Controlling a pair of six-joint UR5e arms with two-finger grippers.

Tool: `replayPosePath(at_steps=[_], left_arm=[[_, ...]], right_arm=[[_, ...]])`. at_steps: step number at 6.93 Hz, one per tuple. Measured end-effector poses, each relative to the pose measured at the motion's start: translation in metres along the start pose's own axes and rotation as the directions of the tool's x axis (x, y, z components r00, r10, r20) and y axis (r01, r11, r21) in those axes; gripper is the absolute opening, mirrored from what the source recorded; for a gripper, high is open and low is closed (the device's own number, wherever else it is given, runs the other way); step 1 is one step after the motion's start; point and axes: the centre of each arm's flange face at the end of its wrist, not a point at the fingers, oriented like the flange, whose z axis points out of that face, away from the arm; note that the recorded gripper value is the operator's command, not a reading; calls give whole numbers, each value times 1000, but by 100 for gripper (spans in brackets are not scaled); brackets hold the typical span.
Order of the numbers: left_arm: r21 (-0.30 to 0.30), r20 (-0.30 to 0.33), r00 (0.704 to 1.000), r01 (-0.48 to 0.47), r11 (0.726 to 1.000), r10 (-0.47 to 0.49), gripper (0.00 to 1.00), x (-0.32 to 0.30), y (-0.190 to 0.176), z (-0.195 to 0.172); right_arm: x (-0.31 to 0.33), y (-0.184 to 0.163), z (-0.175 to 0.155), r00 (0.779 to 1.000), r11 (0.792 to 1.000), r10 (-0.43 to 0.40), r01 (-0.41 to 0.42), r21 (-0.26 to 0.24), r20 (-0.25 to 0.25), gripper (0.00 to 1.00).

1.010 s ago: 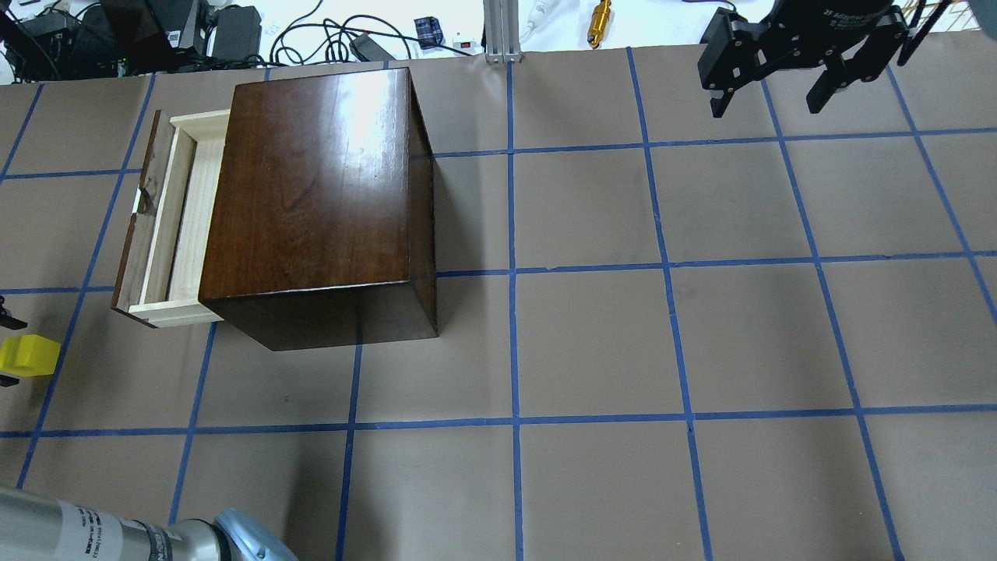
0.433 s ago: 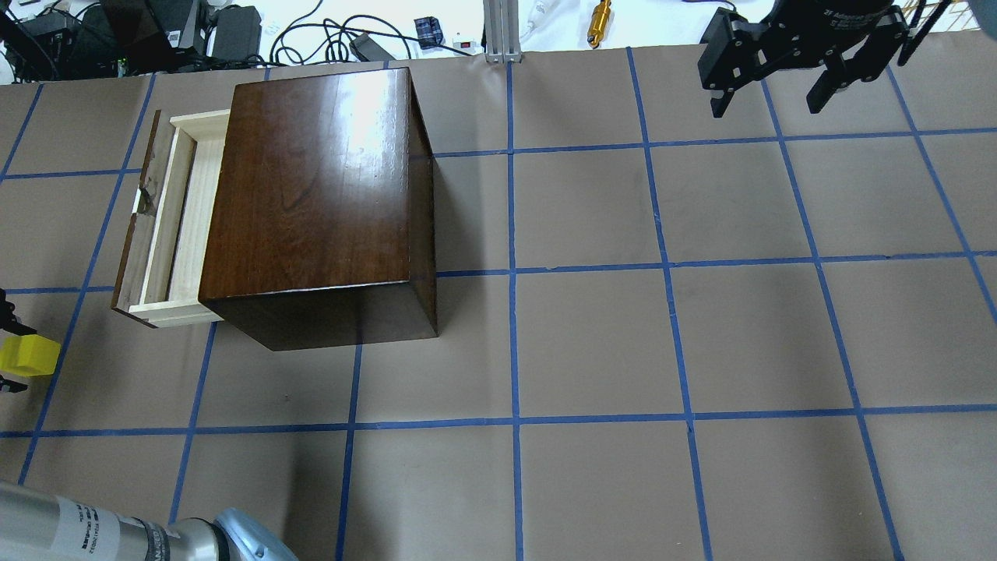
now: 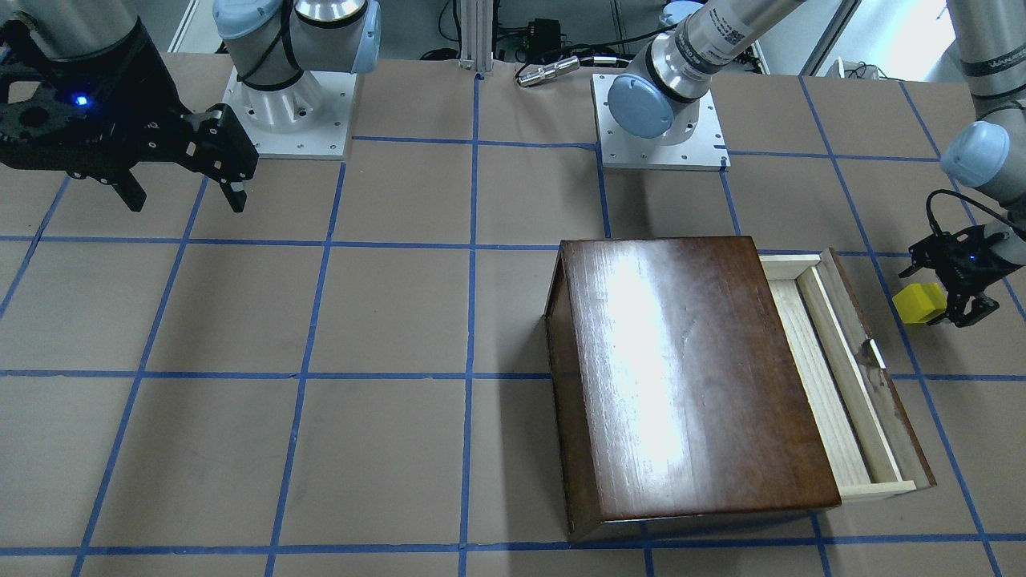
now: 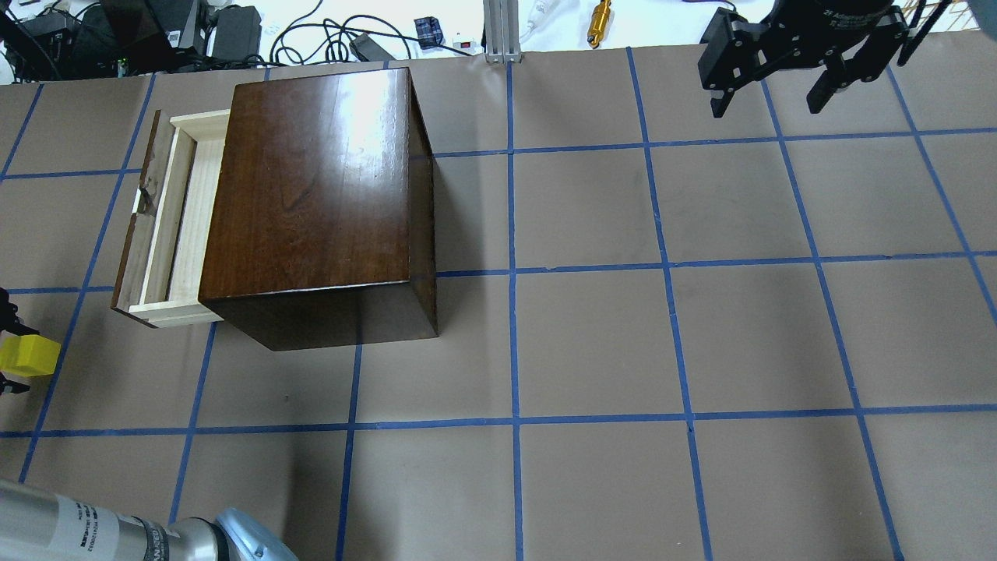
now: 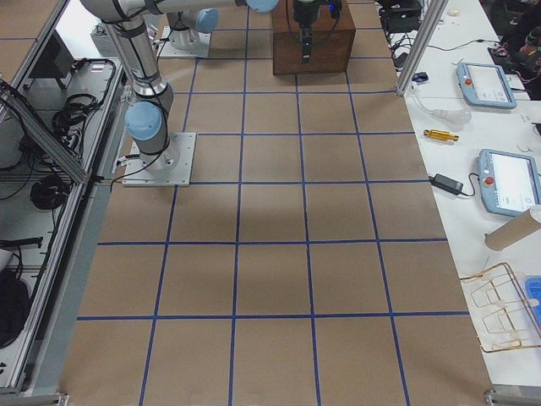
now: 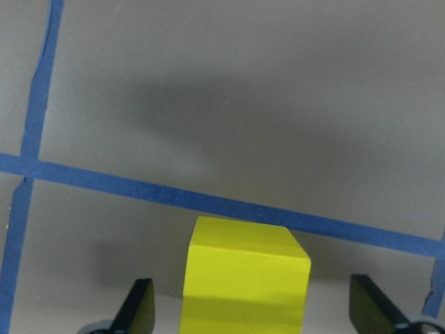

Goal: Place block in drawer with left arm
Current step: 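Lower the left gripper and close it on the yellow cube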

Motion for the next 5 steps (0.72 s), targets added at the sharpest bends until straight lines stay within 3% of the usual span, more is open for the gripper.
replayPosePath(at_steps=[4,5], left_arm=[[1,0,1000,-6,1000,6,89,-2,-1,2],[2,0,1000,-8,1000,8,80,-2,-1,2]], right_arm=[[0,0,0,1000,1000,0,0,0,1,100],[0,0,0,1000,1000,0,0,0,1,100]])
